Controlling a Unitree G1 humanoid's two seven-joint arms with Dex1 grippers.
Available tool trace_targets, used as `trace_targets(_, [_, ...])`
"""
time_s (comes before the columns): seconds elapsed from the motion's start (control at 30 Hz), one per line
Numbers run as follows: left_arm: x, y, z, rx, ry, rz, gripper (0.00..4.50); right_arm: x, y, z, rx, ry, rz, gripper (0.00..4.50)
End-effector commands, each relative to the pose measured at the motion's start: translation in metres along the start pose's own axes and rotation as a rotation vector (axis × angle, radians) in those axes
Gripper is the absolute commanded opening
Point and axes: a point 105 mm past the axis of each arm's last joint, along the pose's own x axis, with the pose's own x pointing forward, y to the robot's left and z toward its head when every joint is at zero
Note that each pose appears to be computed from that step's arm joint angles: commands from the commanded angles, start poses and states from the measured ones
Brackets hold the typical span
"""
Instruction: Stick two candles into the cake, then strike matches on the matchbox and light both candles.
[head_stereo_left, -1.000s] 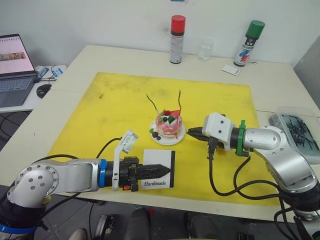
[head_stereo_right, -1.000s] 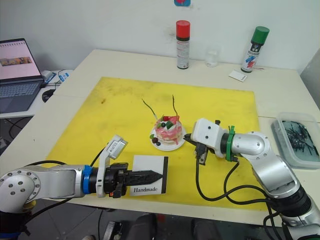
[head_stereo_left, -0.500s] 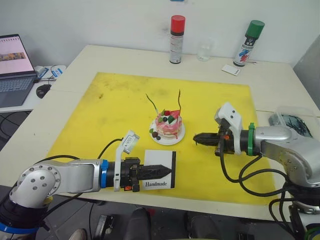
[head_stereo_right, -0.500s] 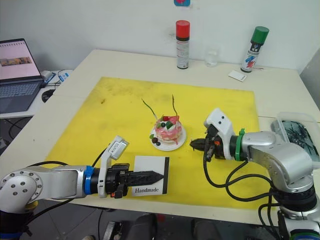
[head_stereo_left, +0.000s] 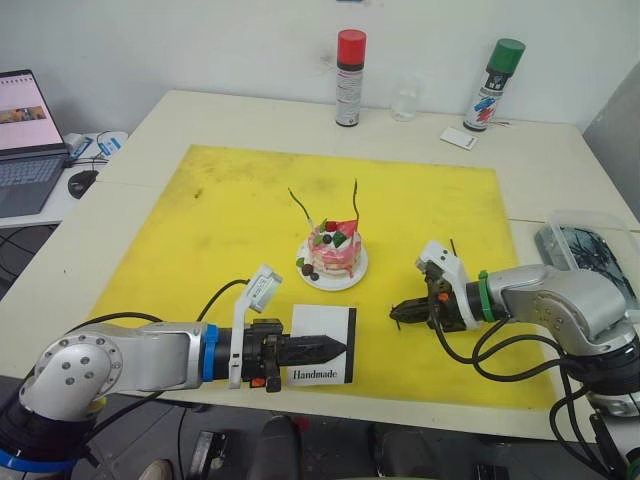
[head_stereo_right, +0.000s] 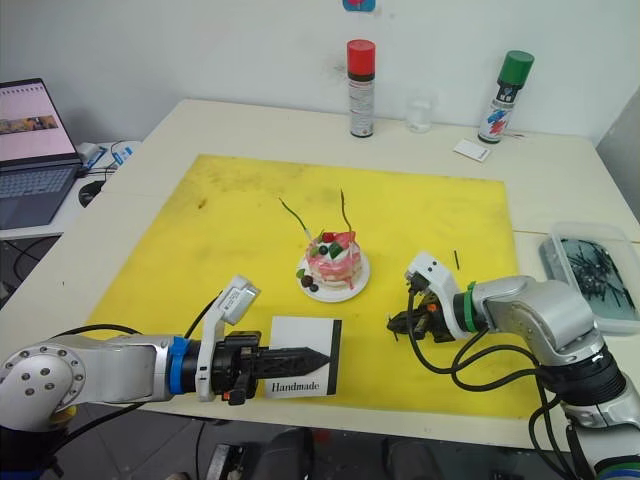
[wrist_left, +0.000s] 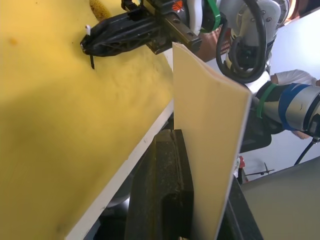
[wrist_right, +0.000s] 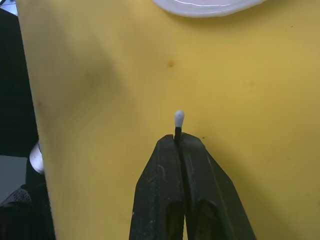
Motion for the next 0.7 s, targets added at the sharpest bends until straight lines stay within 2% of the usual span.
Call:
trace_targets(0.03, [-0.001,-0.011,0.000,0.028,-0.003,-0.024,0.00,0.002,0.003,0.006,-0.035,-0.026,0.010,0.45])
trace_targets(0.1, [0.000,-0.012,0.000,0.027,-0.005,-0.024,0.00,0.003,0.003,0.008,-0.038,-0.036,0.004,0.96])
trace_targets(0.27, [0.000,-0.012,0.000,0.028,-0.004,-0.025,0.00,-0.001,0.002,0.011,-0.061,-0.063,-0.027,2.67])
trace_targets(0.4, [-0.001,-0.012,-0.001,0.027,-0.004,-0.022,0.00,-0.011,0.010,0.012,-0.113,-0.134,-0.056,2.67])
trace_targets(0.6, [-0.003,-0.011,-0.003,0.023,-0.002,-0.016,0.00,-0.017,0.033,0.012,-0.208,-0.430,-0.168,2.67])
trace_targets(0.7, [-0.003,-0.012,-0.003,0.025,0.007,-0.021,0.00,-0.014,0.034,0.004,-0.253,-0.511,-0.245,2.67])
